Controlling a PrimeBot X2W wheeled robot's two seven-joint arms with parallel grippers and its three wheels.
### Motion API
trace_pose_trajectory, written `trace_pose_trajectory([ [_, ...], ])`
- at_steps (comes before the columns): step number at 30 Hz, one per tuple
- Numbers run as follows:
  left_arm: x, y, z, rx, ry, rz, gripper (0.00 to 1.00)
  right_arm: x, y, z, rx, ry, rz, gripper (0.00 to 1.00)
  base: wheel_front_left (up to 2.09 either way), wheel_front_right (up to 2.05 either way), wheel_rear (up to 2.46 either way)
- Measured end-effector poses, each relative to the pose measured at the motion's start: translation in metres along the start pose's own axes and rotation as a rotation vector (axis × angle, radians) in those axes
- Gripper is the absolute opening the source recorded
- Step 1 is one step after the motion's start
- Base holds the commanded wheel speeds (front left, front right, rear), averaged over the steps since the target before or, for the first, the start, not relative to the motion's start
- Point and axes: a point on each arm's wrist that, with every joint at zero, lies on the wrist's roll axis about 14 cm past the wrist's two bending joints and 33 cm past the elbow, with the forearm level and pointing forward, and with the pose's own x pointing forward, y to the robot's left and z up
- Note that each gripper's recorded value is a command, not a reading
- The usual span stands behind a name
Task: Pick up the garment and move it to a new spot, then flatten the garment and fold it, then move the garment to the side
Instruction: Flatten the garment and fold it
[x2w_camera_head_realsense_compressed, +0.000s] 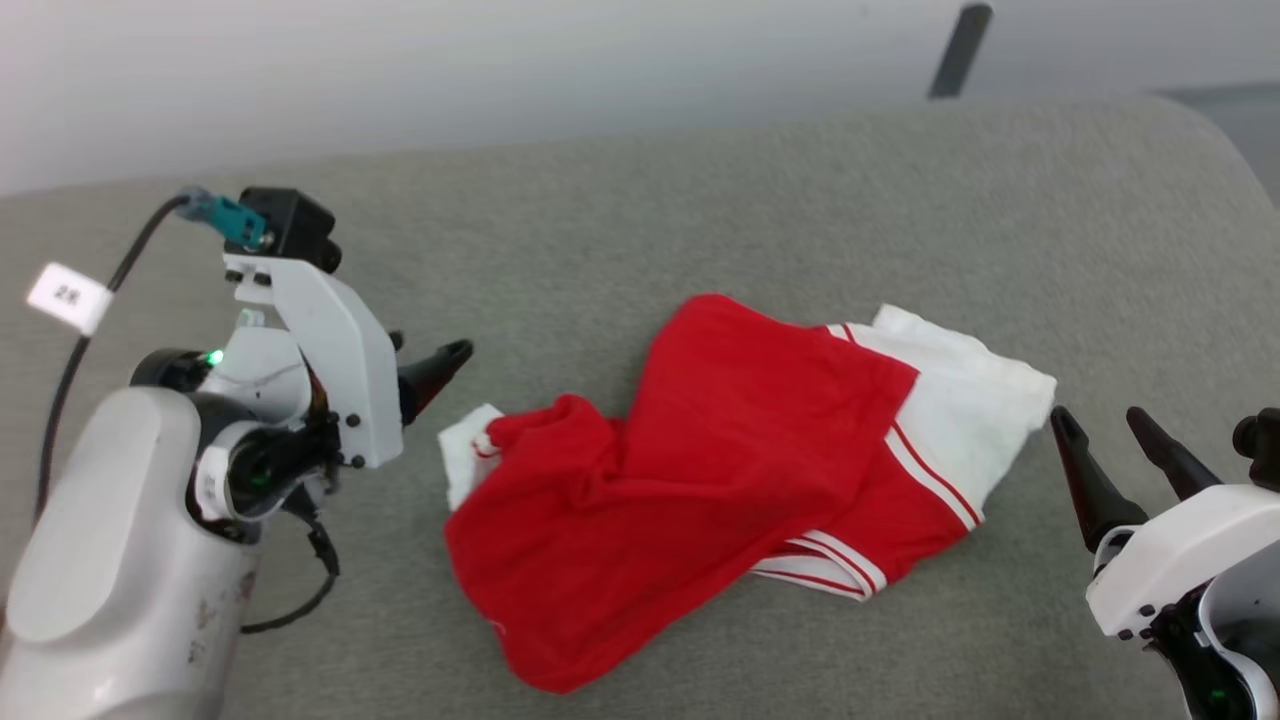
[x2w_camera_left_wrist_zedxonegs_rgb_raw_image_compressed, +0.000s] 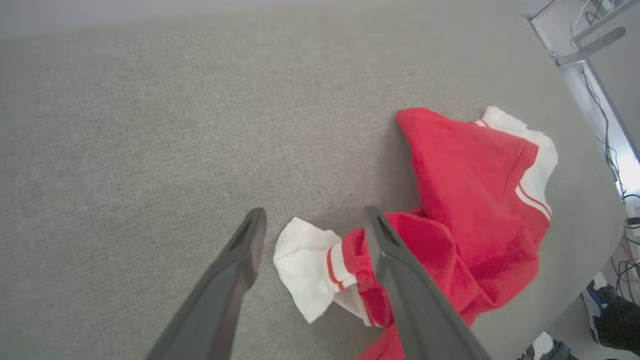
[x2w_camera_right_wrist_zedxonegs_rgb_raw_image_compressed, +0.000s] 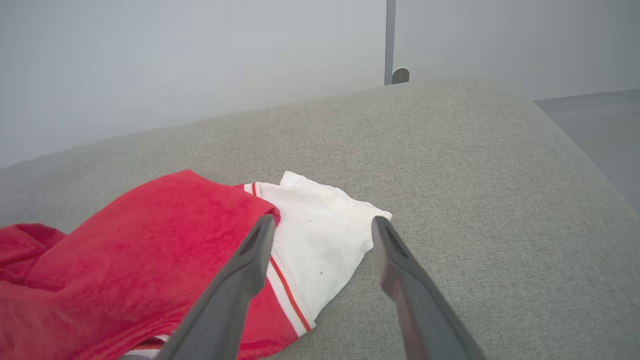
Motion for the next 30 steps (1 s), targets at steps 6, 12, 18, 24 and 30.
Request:
trace_pose_trajectory([
  [6, 0.033, 0.024, -0.038, 0.01, 0.209, 0.069, 1.0, 0.002, -0.018, -0.013, 0.022, 0.029, -0.053, 1.0, 0.0, 0.0, 0.0],
  [12, 0.052, 0.027, -0.073, -0.016, 0.378, 0.08, 1.0, 0.003, -0.031, -0.022, 0.031, 0.047, -0.093, 1.0, 0.0, 0.0, 0.0],
  [18, 0.057, 0.029, -0.092, -0.035, 0.475, 0.099, 1.0, 0.009, -0.034, -0.027, 0.032, 0.064, -0.101, 1.0, 0.0, 0.0, 0.0],
  [24, 0.06, 0.027, -0.097, -0.087, 0.477, 0.085, 0.5, 0.018, -0.026, -0.028, 0.033, 0.068, -0.076, 1.0, 0.0, 0.0, 0.0],
  [30, 0.058, 0.022, -0.1, -0.085, 0.481, 0.053, 0.0, 0.024, -0.021, -0.025, 0.032, 0.062, -0.058, 1.0, 0.0, 0.0, 0.0],
])
